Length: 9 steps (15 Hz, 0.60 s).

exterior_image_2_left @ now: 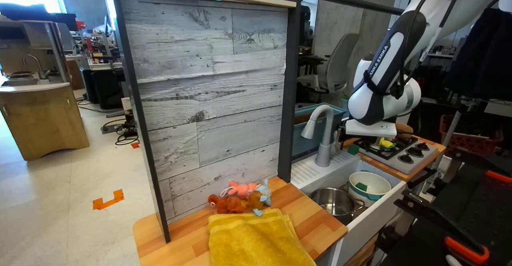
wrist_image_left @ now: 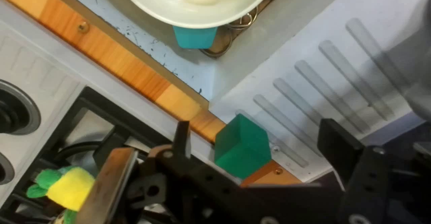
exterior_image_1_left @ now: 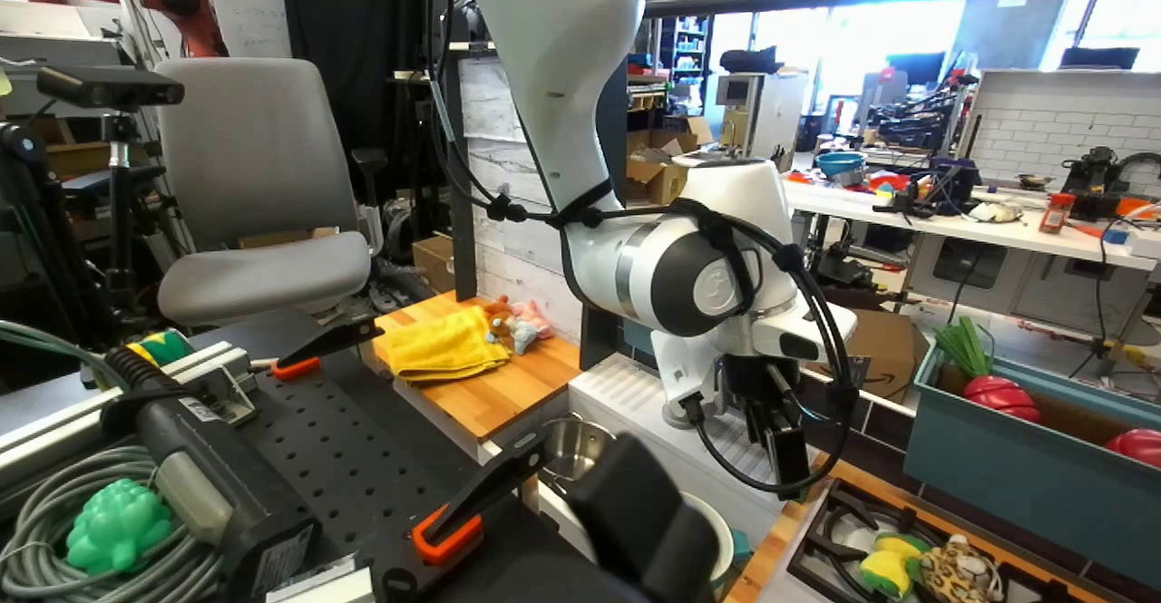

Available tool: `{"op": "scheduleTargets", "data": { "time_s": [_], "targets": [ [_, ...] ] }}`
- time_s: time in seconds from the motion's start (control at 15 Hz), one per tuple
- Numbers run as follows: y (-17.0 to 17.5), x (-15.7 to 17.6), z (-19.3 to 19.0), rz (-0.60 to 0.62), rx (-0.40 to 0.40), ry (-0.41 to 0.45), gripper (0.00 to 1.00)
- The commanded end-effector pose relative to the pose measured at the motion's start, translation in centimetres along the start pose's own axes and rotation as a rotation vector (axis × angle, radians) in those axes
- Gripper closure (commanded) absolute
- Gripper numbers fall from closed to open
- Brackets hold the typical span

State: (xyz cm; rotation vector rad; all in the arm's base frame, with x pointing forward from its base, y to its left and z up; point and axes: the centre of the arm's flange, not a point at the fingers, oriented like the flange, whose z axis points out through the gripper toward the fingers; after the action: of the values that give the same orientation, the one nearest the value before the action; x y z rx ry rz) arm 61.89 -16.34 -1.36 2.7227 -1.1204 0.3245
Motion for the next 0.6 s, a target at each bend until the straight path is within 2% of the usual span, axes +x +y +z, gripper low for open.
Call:
{"op": "scheduleTargets", "data": {
  "time_s": [0.0, 0.4, 0.47, 0.53],
  "targets": [
    [-1.42, 1.51, 1.11, -0.012, 0.053, 0.037, 0.35],
    [-0.74, 1.66, 1.39, -0.031, 0.037, 0.042, 0.82],
    [-0.63, 1.56, 1.53, -0.030, 0.038, 0.039, 0.89],
    [-0.55, 1.44, 1.53, -0.031, 0.036, 0.037, 0.90]
  ]
}}
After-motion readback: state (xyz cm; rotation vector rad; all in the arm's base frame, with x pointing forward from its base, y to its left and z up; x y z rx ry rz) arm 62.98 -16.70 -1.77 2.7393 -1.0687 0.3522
